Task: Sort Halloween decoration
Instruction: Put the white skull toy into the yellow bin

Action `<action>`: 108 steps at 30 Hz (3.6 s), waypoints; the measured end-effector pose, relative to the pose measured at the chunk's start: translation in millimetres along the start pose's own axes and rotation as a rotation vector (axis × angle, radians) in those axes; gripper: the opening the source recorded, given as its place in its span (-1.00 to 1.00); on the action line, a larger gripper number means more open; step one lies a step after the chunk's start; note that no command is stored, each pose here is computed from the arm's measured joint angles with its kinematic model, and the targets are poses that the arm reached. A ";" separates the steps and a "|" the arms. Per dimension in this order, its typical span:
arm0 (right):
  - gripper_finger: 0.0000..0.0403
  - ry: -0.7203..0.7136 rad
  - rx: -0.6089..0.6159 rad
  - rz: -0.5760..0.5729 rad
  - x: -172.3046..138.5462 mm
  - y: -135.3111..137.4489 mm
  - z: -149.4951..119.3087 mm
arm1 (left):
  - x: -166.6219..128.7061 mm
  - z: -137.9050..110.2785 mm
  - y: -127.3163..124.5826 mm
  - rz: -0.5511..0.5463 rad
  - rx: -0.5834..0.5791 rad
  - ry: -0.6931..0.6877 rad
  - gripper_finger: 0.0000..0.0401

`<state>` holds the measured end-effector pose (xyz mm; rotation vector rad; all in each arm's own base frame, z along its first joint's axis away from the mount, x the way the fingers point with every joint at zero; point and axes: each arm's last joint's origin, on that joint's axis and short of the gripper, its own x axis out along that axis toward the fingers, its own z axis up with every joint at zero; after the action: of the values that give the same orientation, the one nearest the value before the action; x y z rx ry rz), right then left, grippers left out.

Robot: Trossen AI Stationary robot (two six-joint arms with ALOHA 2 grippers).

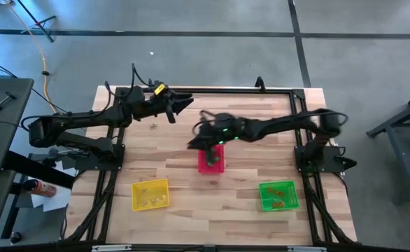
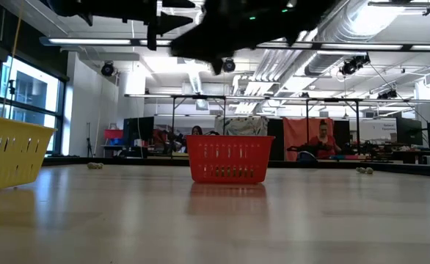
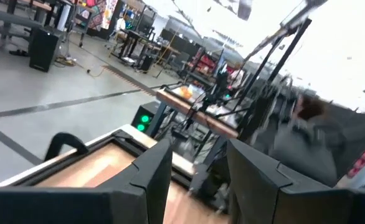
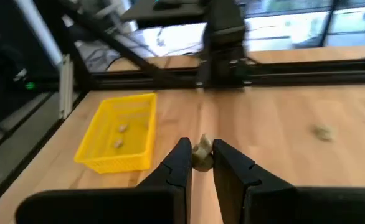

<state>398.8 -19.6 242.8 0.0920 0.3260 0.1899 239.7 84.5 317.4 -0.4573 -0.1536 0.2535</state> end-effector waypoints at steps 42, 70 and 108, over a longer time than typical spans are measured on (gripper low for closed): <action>-0.15 0.090 -0.006 0.356 181.5 61.6 -59.1 | -0.7 9.9 -5.3 -0.060 -0.086 -0.100 -0.28; 0.07 0.681 0.024 0.293 17.8 -59.2 14.7 | -5.6 30.4 0.8 -0.086 -0.060 -0.264 -0.28; 0.07 -0.440 0.062 -0.171 -188.2 -8.3 27.1 | 19.4 -28.8 -22.4 -0.316 0.324 0.065 -0.28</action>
<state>234.0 -66.9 325.5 0.1627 -0.0994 -0.0131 268.7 58.5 303.8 -0.1155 -0.1163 -0.0486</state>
